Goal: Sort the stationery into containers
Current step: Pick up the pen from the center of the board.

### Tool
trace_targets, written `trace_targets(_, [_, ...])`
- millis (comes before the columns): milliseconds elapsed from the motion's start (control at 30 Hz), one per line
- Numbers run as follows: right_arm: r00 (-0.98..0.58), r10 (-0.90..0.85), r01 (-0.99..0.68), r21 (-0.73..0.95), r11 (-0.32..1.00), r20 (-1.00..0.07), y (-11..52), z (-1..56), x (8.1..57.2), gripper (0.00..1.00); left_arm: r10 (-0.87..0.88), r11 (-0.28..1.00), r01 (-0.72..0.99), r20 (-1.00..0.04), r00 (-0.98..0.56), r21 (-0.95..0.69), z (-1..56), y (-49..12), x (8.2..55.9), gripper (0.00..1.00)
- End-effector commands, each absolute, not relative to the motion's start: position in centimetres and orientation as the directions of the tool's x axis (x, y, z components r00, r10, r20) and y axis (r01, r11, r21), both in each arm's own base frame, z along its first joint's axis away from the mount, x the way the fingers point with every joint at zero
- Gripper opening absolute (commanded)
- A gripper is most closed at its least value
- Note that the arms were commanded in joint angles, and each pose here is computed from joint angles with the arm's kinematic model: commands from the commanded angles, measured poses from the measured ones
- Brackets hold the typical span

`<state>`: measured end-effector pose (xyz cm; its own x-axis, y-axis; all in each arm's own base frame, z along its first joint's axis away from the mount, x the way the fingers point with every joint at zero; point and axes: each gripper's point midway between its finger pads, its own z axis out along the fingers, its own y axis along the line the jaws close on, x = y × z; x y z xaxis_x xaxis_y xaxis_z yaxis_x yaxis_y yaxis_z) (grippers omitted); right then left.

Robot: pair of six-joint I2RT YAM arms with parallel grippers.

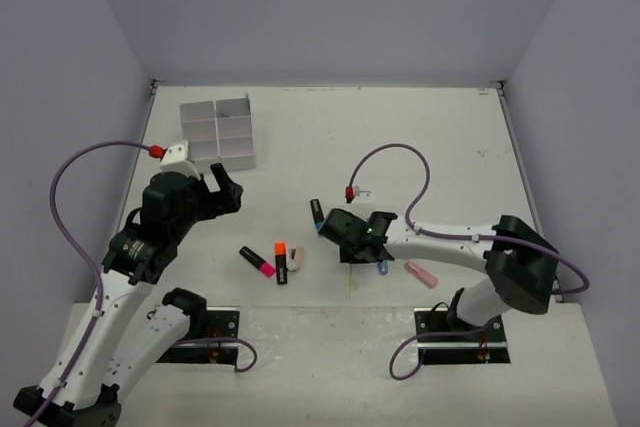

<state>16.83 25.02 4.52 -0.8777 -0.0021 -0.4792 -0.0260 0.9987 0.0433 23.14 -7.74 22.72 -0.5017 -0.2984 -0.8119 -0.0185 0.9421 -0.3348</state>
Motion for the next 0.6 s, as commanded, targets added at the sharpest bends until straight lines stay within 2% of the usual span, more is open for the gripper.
trace_targets(0, [-0.881,0.005,-0.024,0.054,0.998,-0.474,23.4,4.7,16.3,0.41,-0.266,0.946,0.03,-0.829,-0.492,-0.322,23.0,-8.3,23.5,1.0])
trace_targets(567, [-0.908,0.001,-0.012,0.029,0.999,-0.419,23.0,0.8,16.1,0.34,-0.258,0.947,0.042,-0.83,-0.495,-0.319,23.0,-8.5,23.4,1.0])
